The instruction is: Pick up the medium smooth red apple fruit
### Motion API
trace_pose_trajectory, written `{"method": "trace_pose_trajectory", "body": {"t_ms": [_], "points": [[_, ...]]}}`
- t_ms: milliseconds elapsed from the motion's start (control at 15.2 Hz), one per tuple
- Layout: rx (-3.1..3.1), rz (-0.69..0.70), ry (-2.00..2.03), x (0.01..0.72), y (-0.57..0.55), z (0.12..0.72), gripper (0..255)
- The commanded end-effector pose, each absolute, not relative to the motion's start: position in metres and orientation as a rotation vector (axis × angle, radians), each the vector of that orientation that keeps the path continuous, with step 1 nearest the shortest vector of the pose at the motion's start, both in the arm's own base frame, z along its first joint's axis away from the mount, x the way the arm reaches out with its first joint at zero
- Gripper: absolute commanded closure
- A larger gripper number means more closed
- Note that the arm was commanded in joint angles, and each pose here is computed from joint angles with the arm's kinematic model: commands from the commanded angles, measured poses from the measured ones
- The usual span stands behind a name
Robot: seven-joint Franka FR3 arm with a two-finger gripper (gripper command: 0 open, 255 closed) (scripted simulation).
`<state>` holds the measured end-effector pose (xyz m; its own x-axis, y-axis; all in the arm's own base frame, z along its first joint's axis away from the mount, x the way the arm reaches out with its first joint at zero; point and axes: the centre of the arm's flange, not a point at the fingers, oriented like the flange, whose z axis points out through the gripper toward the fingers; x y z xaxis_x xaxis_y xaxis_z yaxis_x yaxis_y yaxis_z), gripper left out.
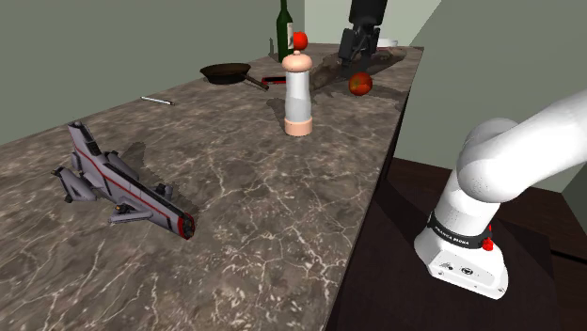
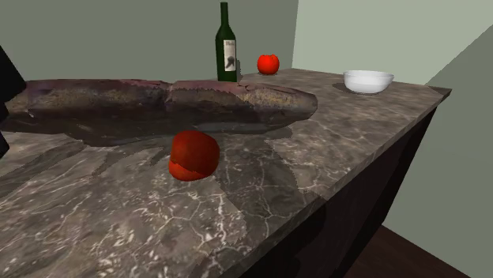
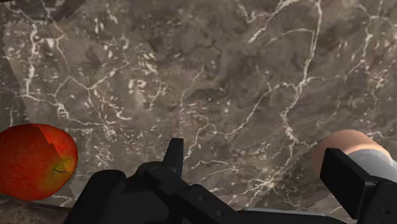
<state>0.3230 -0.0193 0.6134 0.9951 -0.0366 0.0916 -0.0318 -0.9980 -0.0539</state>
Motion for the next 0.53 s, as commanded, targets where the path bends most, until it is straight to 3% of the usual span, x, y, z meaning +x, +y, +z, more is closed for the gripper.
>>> {"method": "trace_pose_trajectory", "body": {"t_ms": [0,462], "points": [[-3.085,-0.143,0.053,0.323,-0.019,0.613,0],[-3.034,-0.466,0.366,0.319,-0.1,0.593,0]]}}
